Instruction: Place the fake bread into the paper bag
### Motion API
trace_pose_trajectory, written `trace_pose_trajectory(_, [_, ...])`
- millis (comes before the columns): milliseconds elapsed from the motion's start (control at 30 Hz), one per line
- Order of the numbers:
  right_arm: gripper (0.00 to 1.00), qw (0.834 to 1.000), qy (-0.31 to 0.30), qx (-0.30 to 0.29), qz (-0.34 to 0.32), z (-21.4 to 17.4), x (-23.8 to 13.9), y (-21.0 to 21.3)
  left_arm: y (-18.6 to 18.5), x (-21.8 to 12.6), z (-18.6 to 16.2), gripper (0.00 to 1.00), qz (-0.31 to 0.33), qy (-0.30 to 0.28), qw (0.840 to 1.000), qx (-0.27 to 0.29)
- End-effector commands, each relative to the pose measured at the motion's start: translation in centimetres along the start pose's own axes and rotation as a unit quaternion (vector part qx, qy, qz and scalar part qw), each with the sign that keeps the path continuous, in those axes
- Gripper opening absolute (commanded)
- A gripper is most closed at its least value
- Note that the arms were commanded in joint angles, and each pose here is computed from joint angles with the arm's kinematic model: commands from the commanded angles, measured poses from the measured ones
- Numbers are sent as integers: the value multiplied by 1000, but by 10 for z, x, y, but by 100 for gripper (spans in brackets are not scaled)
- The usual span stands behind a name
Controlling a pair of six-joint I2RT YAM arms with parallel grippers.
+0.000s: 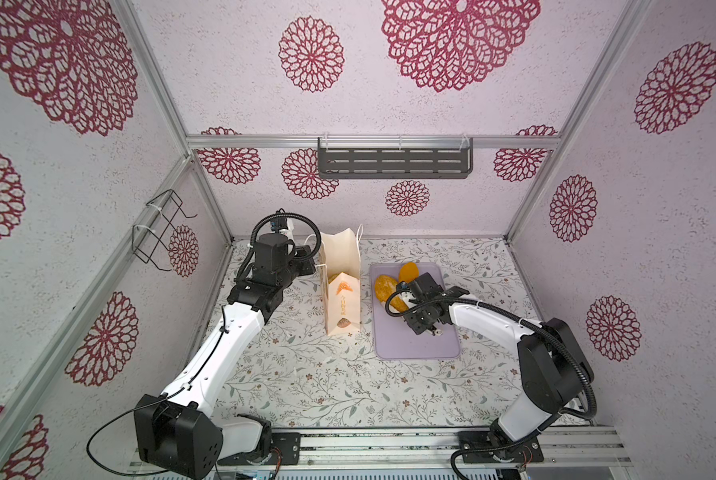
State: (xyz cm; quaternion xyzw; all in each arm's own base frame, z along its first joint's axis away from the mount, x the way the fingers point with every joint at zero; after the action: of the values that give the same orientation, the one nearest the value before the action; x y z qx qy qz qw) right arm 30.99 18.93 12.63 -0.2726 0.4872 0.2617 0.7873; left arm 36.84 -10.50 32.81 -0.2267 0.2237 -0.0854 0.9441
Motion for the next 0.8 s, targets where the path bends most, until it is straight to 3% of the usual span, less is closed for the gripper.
trace_pose_trajectory(0, [48,999,-33,1,14,18,-7,-1,-6,-1,5,0,-7,-4,1000,10])
trace_pose_trajectory(400, [33,998,-41,17,48,22,-6,7,-5,-2,6,0,-6,-4,1000,10])
trace_pose_trajectory(767, [31,990,-104,61,67,15,-41,14,-6,-2,6,0,-10,-3,1000,8])
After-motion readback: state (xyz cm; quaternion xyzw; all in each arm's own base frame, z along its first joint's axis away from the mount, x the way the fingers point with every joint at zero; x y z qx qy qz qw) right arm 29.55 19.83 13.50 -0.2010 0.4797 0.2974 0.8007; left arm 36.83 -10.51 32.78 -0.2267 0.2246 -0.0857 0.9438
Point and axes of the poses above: each gripper's point midway between its finger pads, its own x axis out along the fingers, its own y axis along the line the jaws close on, z = x × y, the point moved 5 cm from there along -x, back along the fingers, and after that the axes turned 7 degrees about -x, right-handed, at the moved point
